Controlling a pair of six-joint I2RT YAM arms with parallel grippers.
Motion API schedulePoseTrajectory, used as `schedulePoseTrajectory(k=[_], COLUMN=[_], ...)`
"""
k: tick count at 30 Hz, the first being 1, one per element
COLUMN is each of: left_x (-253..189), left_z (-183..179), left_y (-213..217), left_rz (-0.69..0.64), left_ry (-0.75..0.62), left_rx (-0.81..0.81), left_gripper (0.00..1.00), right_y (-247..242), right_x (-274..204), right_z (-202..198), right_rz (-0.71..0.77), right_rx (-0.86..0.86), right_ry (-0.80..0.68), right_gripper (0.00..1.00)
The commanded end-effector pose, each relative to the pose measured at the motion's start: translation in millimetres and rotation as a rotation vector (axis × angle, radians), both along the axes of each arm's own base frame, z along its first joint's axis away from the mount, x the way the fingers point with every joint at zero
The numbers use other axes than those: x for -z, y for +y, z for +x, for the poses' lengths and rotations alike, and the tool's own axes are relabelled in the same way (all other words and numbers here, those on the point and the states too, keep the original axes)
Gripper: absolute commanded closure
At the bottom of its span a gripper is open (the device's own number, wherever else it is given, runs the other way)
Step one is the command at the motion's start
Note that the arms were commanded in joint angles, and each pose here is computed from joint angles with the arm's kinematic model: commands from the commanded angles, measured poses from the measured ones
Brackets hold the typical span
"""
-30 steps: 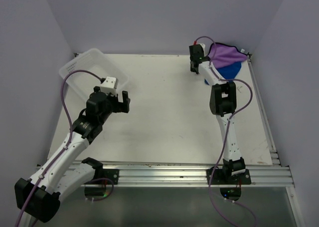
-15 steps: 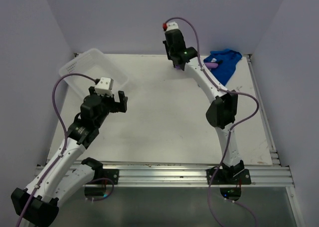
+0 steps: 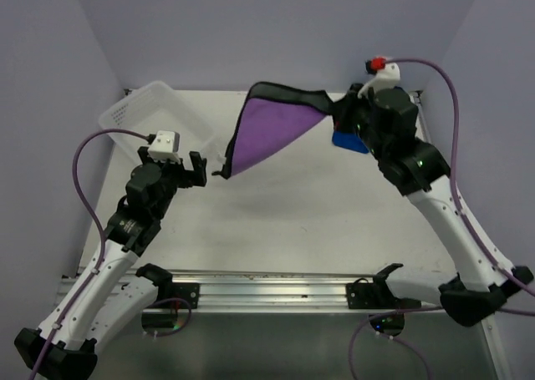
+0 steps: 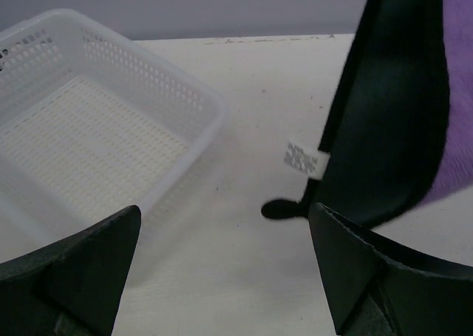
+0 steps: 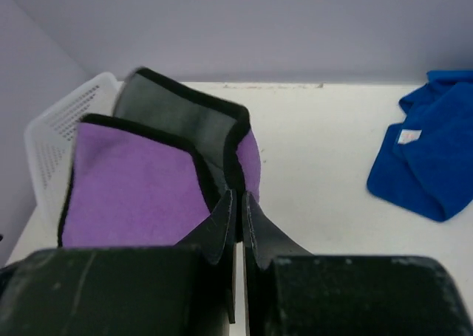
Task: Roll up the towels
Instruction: Move the towel to the center of the board, then flatten the towel
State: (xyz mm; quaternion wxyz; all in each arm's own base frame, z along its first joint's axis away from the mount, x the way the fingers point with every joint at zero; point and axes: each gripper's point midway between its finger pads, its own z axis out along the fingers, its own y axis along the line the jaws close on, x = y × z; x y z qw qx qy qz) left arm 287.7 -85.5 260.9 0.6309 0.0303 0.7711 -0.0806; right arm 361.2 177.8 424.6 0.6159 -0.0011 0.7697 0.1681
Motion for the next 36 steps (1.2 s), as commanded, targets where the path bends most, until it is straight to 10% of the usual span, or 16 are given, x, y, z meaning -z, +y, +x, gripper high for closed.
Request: schedulePoseTrajectory(k=[1,10,23,36], left_x=[-26,-8,61,132], left_z=[1,-3,-19,-31], left_y=[-4,-39,-88,-132], left_rz=[-0.042,-0.153,-0.358,-0.285], left_ry=[-0.066,0.045,0.245,0.408], left_rx=[0.010,0.149,0.306,0.324], left_gripper=[0.00,0.01,0.02,0.03], right_y=[-2,-44,-103,-128], right_x=[89,286,307,320], right_z=[-41,-125,-143,-155], right_rz=[0.119,0.147,-0.083,-0.087], right_rx=[-0.006,0.121,0.305,0.465], right_ry=[0.189,0.534,0.546,0.583], right_gripper=[1.00,1.00,1.00,1.00])
